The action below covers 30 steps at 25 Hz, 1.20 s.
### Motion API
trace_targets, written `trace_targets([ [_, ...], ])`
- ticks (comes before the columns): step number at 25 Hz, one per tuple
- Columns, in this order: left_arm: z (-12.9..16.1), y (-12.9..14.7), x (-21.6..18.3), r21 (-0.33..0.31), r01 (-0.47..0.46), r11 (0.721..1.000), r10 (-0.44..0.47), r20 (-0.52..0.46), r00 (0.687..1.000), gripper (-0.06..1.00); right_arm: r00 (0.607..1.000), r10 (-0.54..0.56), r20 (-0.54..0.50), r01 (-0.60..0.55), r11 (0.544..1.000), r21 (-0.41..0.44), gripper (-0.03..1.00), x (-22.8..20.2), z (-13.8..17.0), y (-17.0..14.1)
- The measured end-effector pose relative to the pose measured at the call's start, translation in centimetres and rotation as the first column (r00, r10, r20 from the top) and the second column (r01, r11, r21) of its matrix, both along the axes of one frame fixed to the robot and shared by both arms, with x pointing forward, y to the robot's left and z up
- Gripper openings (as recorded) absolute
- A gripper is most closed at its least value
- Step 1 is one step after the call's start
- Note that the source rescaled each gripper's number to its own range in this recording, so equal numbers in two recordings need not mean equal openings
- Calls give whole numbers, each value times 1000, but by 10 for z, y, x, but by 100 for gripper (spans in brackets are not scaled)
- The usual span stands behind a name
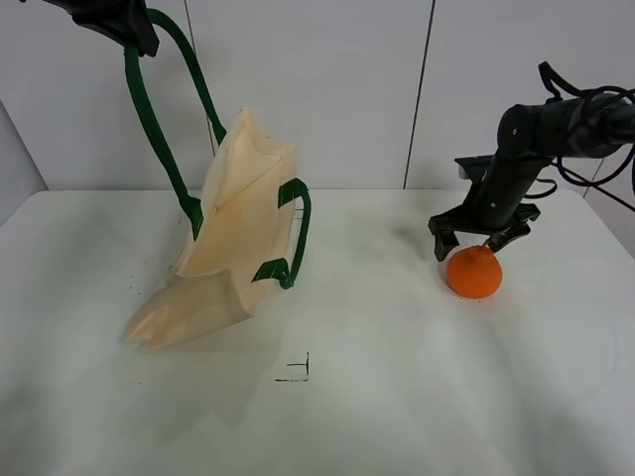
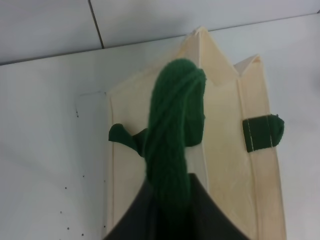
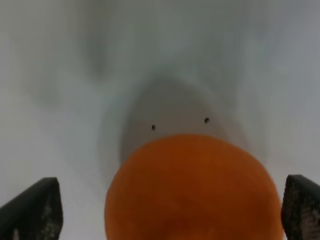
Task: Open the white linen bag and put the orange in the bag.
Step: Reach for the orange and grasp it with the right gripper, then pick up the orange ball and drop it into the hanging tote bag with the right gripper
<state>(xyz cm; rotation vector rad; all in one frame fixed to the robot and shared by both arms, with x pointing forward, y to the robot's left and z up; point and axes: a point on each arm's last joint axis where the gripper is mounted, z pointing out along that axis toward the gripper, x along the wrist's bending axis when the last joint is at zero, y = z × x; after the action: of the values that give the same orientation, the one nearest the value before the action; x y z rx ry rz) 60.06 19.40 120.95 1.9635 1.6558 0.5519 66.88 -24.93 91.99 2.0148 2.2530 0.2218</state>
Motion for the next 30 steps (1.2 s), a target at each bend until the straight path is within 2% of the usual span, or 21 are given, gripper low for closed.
trace_targets([
  [6,0,0,0,-1,0,1000,0,0,1000,0,999,-2,-42,1,1000,-20,99,2,-26,-1],
  [8,0,0,0,-1,0,1000,0,0,1000,0,999,-2,-47,1,1000,-20,90,2,-26,-1],
  [9,0,0,0,-1,0,1000,0,0,1000,0,999,-2,-49,1,1000,-20,78,2,-25,-1],
  [11,0,0,0,-1,0,1000,0,0,1000,0,998,-7,-58,6,1000,-21,42,1,-24,-1],
  [12,0,0,0,-1,0,1000,0,0,1000,0,998,-9,-59,8,1000,-21,18,1,-22,-1],
  [13,0,0,0,-1,0,1000,0,0,1000,0,999,-11,-53,10,1000,-20,3,1,-18,-1],
  [14,0,0,0,-1,0,1000,0,0,1000,0,999,-13,-45,12,1000,-18,0,0,-14,-1],
  [18,0,0,0,0,1,1000,-1,0,1000,0,1000,-23,-15,23,1000,11,1,-3,9,0],
  [23,0,0,0,0,1,1000,-1,0,1000,0,995,-9,103,-11,981,195,1,-12,70,15],
  [27,0,0,0,0,1,1000,-1,0,1000,0,979,3,205,-83,920,384,1,-27,122,31],
  [30,0,0,0,-3,2,1000,-2,-1,1000,0,965,-6,261,-134,847,514,1,-37,149,50],
])
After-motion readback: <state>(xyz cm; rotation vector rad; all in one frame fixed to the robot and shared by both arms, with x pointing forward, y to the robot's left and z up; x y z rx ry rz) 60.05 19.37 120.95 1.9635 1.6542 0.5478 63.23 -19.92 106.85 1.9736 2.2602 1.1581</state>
